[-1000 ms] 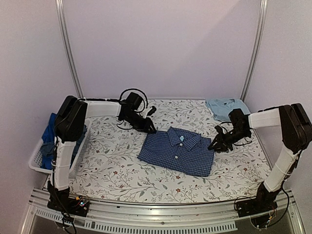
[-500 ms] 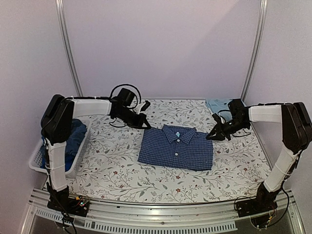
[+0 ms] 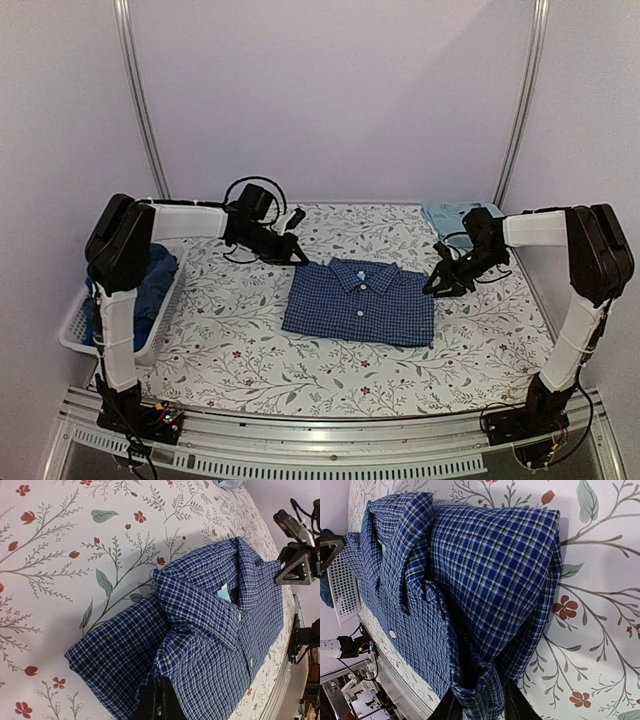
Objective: Fold and stack the mixed laundry pile
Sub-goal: Smooth out the square-folded shirt at the center of the board, then pick up the rectangle-folded shirt from the center of the board.
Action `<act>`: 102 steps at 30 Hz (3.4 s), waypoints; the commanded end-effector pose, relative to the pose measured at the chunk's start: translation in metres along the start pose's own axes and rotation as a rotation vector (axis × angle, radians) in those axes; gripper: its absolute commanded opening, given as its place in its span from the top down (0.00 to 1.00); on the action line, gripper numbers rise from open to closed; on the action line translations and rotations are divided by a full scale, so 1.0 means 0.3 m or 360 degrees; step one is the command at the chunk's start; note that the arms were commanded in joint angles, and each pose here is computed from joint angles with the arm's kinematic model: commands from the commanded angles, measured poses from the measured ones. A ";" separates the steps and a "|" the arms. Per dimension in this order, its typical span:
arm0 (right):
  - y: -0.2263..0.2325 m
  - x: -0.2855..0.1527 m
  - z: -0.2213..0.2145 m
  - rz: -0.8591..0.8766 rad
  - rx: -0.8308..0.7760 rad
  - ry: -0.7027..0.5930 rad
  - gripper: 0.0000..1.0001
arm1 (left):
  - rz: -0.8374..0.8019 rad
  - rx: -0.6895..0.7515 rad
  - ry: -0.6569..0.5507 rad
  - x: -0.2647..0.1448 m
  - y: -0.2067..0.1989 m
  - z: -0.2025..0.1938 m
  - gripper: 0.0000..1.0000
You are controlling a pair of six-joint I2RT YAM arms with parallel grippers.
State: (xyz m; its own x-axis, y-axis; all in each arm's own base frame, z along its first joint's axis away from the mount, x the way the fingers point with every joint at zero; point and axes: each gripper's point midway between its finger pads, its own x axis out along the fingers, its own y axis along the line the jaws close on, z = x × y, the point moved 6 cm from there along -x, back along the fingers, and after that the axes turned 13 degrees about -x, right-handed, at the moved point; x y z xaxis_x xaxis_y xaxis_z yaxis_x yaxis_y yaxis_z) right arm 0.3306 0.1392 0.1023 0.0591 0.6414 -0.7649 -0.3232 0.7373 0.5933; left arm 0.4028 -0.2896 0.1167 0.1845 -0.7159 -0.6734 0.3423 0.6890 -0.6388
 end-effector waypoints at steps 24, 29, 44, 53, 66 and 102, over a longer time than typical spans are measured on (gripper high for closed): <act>0.011 -0.002 0.122 0.0003 -0.0187 -0.0126 1.00 | 0.0138 -0.0045 -0.0112 -0.042 0.091 -0.022 1.00; -0.062 0.069 0.149 -0.0060 -0.0163 -0.0099 1.00 | 0.0244 -0.0130 -0.0107 0.007 0.178 -0.064 1.00; -0.002 -0.035 0.320 -0.0128 -0.0146 -0.0315 0.41 | 0.0377 0.0061 -0.0417 -0.129 0.116 0.050 0.02; 0.210 -0.377 0.319 -0.0247 -0.0354 -0.0799 0.01 | -0.0077 0.0127 -0.0811 -0.371 -0.174 0.164 0.00; 0.437 0.059 0.038 0.0929 -0.0234 -0.0127 0.01 | -0.0741 0.0055 0.0155 0.001 -0.385 -0.250 0.00; 0.084 -0.235 -0.087 0.0372 0.0326 -0.0579 0.01 | 0.0041 0.1550 -0.0126 0.315 -0.633 -0.324 0.26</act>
State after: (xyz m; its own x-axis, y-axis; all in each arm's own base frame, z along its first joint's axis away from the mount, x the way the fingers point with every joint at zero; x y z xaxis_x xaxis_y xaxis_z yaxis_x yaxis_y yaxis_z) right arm 0.3051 0.1150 0.1830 0.3490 0.8392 -0.4170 -0.2612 0.5145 0.8168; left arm 0.2896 -0.4618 0.1822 0.2821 -0.8177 -0.5018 0.8839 0.4249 -0.1955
